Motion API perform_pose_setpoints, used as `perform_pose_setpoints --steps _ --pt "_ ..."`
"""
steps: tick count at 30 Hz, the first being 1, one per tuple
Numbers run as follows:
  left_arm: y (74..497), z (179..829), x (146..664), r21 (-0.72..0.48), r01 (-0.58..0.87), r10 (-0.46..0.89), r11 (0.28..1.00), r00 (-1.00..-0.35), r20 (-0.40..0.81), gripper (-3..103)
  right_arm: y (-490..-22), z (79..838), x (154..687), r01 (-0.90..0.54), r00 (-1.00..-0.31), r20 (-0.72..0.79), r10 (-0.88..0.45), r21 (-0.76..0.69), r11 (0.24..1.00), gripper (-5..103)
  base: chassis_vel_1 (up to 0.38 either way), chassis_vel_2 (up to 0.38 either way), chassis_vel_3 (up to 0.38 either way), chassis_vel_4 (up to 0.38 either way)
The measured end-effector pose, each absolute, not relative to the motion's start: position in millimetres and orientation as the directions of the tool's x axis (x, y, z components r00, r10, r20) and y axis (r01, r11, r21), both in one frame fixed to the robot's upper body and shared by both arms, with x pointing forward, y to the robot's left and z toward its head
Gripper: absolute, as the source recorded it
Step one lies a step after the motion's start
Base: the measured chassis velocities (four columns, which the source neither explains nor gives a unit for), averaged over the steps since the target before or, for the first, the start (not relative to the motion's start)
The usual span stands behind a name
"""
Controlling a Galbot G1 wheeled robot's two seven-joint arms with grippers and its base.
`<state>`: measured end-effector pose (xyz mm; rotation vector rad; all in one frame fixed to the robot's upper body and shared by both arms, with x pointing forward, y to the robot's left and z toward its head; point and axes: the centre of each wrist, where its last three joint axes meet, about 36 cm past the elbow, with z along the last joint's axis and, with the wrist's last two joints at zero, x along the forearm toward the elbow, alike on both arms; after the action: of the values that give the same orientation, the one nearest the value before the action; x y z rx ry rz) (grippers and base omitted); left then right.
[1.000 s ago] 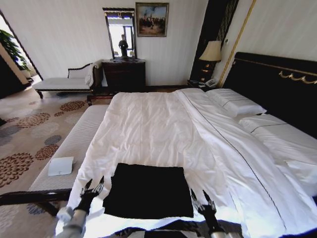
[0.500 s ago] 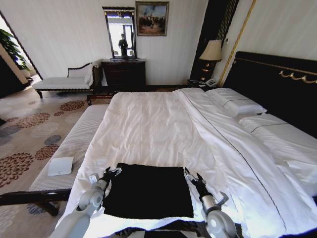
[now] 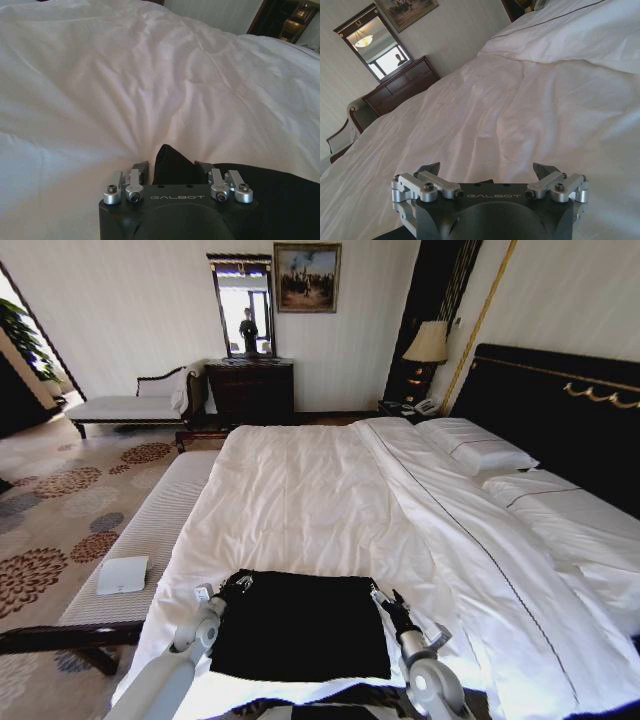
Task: Fold the clothes on the bed.
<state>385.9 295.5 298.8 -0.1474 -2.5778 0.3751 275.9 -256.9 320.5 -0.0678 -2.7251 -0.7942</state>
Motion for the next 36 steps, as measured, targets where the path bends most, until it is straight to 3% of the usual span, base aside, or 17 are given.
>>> perform_pose_setpoints --steps 1,3,5,8,10,11,14,28,36 --pt "295 299 386 -0.293 0.030 0.176 0.956 -0.856 0.486 53 -257 321 276 0.129 -0.954 0.298 -0.037 0.517 0.846 100 0.000 0.000 0.000 0.000" --pt "294 300 387 -0.286 0.025 0.168 0.958 -0.859 0.485 37 -259 321 275 0.133 -0.954 0.299 -0.032 0.516 0.846 100 0.000 0.000 0.000 0.000" --pt "294 300 387 -0.285 0.025 0.166 0.958 -0.859 0.484 37 -259 321 275 0.134 -0.953 0.300 -0.032 0.516 0.846 100 0.000 0.000 0.000 0.000" --pt "291 303 383 -0.273 0.034 0.165 0.961 -0.865 0.474 21 -258 321 275 0.144 -0.949 0.312 -0.035 0.530 0.836 100 0.000 0.000 0.000 0.000" --pt "291 303 382 -0.270 0.036 0.165 0.962 -0.866 0.472 21 -257 321 275 0.147 -0.948 0.317 -0.036 0.535 0.832 100 0.000 0.000 0.000 0.000" --pt "290 304 381 -0.265 0.038 0.163 0.964 -0.870 0.466 10 -257 322 277 0.155 -0.944 0.328 -0.041 0.549 0.821 100 0.000 0.000 0.000 0.000" --pt "290 308 377 -0.252 0.039 0.153 0.967 -0.879 0.451 2 -258 323 281 0.166 -0.935 0.351 -0.060 0.578 0.799 100 0.000 0.000 0.000 0.000" --pt "300 334 353 -0.250 0.004 0.108 0.968 -0.908 0.405 1 -271 317 347 0.181 -0.858 0.467 -0.213 0.664 0.725 100 0.000 0.000 0.000 0.000" --pt "300 338 352 -0.250 -0.004 0.100 0.968 -0.910 0.402 1 -283 298 367 0.211 -0.838 0.505 -0.206 0.648 0.732 101 0.000 0.000 0.000 0.000"
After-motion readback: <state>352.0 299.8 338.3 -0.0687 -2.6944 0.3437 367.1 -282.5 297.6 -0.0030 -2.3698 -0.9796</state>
